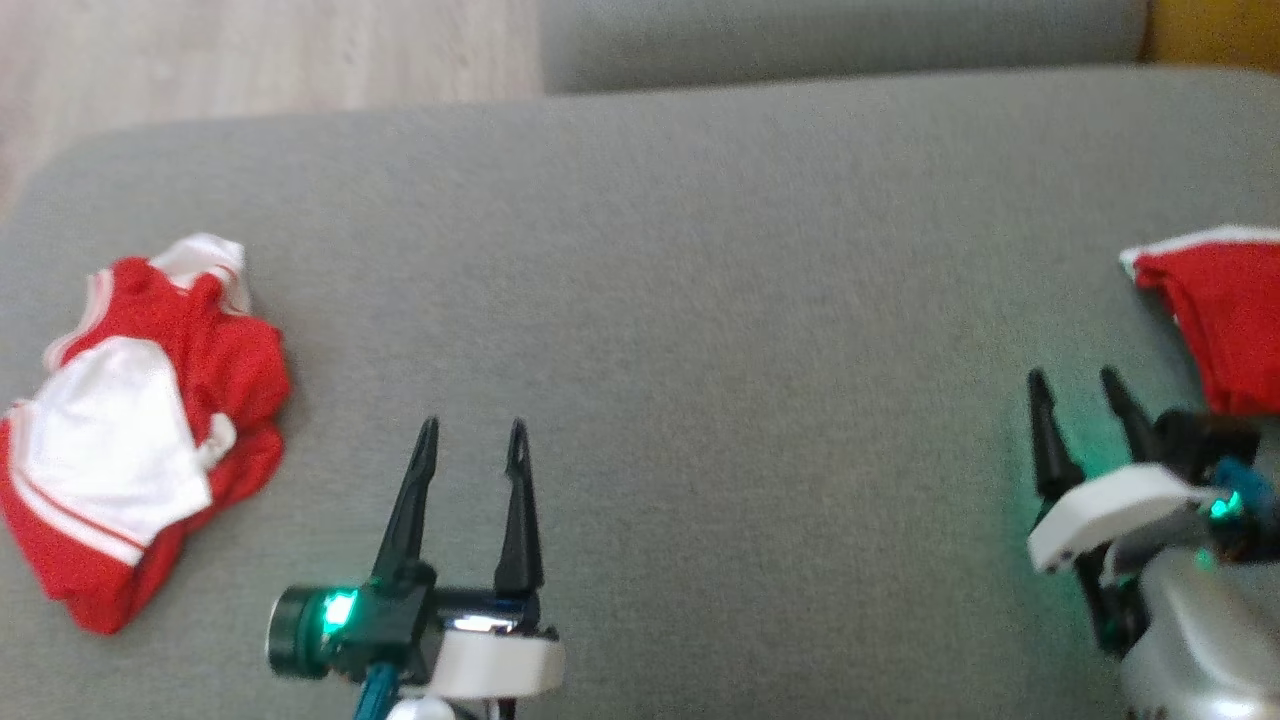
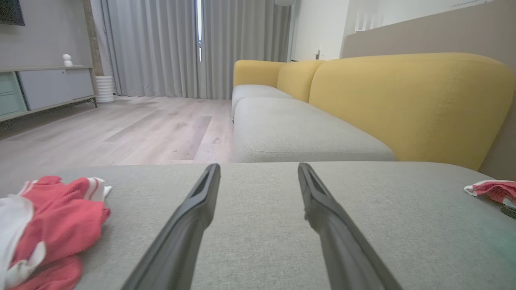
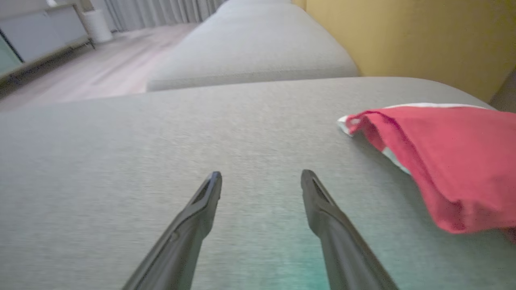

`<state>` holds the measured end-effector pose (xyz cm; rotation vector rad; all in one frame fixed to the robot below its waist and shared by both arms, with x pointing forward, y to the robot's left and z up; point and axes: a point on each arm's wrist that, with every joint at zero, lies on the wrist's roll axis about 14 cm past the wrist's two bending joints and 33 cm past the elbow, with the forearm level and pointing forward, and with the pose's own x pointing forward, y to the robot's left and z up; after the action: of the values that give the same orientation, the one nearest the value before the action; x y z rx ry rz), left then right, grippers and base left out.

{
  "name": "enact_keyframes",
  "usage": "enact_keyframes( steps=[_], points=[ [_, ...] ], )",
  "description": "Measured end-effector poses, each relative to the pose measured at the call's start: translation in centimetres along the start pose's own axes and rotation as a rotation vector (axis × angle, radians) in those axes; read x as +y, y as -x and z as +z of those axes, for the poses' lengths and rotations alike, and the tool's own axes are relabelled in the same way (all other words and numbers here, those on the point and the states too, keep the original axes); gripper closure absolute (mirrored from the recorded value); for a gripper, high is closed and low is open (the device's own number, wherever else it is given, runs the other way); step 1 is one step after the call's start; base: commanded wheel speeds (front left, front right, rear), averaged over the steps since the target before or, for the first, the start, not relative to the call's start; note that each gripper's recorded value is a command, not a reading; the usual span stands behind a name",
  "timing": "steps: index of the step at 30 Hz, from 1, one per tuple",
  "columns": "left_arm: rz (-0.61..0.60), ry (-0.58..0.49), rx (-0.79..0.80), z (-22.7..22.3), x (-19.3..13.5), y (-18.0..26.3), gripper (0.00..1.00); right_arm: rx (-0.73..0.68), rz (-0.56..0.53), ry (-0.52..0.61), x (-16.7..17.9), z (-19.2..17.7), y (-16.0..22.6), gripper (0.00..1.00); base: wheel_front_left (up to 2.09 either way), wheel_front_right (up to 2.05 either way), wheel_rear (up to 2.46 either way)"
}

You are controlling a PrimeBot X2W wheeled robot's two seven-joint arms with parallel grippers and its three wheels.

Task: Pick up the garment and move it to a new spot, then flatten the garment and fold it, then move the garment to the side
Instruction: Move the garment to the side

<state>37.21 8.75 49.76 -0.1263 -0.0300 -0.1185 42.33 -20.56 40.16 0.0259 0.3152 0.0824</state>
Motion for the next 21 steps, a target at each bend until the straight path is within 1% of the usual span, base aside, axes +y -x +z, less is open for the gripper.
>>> enact_keyframes(
  steps=[4, 9, 13, 15, 17, 21],
  points=[
    [0.058, -0.006, -0.027, 1.1, 1.5, 2.6, 0.00, -0.091, 0.065, -0.083, 3.5, 1.5, 2.2, 0.00, 0.00, 0.00, 0.00],
    [0.103, -0.039, -0.074, 2.4, 2.5, 5.3, 0.00, -0.190, 0.137, -0.124, 6.8, 2.8, 6.2, 0.00, 0.00, 0.00, 0.00],
    [0.129, -0.057, -0.097, 2.9, 3.4, 6.8, 0.00, -0.263, 0.150, -0.053, 7.2, 4.0, 8.9, 0.00, 0.00, 0.00, 0.00],
    [0.143, -0.060, -0.093, 2.8, 3.8, 7.5, 0.00, -0.292, 0.136, -0.042, 7.0, 4.6, 9.8, 0.00, 0.00, 0.00, 0.00],
    [0.148, -0.059, -0.086, 2.5, 4.0, 8.1, 0.00, -0.295, 0.133, -0.028, 7.1, 4.3, 10.5, 0.00, 0.00, 0.00, 0.00],
    [0.148, -0.076, -0.082, 2.2, 4.2, 8.6, 0.00, -0.290, 0.112, -0.040, 6.7, 3.6, 11.7, 0.00, 0.00, 0.00, 0.00]
  ],
)
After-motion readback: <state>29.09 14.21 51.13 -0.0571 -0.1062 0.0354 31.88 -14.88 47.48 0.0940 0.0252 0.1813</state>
